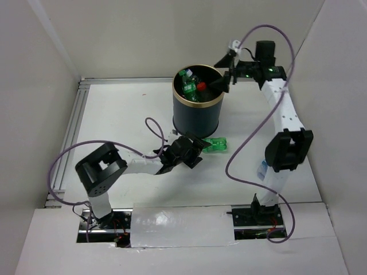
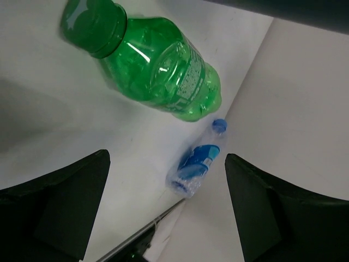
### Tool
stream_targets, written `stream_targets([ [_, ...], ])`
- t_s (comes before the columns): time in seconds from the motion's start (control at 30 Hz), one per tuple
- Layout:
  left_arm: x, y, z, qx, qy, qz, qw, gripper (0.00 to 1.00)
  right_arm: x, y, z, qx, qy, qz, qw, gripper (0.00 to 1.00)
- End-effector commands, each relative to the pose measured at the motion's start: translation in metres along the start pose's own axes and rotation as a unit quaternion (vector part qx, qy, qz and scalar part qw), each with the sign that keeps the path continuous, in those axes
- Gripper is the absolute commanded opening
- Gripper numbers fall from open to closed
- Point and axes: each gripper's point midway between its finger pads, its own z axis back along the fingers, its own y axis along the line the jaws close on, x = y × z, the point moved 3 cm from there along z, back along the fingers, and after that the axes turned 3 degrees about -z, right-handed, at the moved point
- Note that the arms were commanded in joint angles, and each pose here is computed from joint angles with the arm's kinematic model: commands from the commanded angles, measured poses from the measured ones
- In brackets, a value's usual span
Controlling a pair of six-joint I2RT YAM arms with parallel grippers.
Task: Put the plastic bottles in the bin
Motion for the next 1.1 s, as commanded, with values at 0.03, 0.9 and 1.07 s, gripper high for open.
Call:
stream_targets([
  [0.03, 0.004, -0.037, -0.027, -0.047, -0.062, 0.066, 0.995, 0.99, 0.033, 0.045, 0.093, -0.054, -0.003, 0.021, 0.998, 1.00],
  [0.9, 0.017, 0.064, -0.046, 0.162, -0.131, 0.042, 0.977, 0.00, -0.118, 0.156, 0.215, -0.187, 0.077, -0.213, 0.956, 1.00],
  [1.07, 0.017, 0.062, -0.029, 0.142, -0.111, -0.023, 0.983, 0.00, -0.129, 0.164, 0.217, -0.190, 0.073, -0.247, 0.947, 1.00],
])
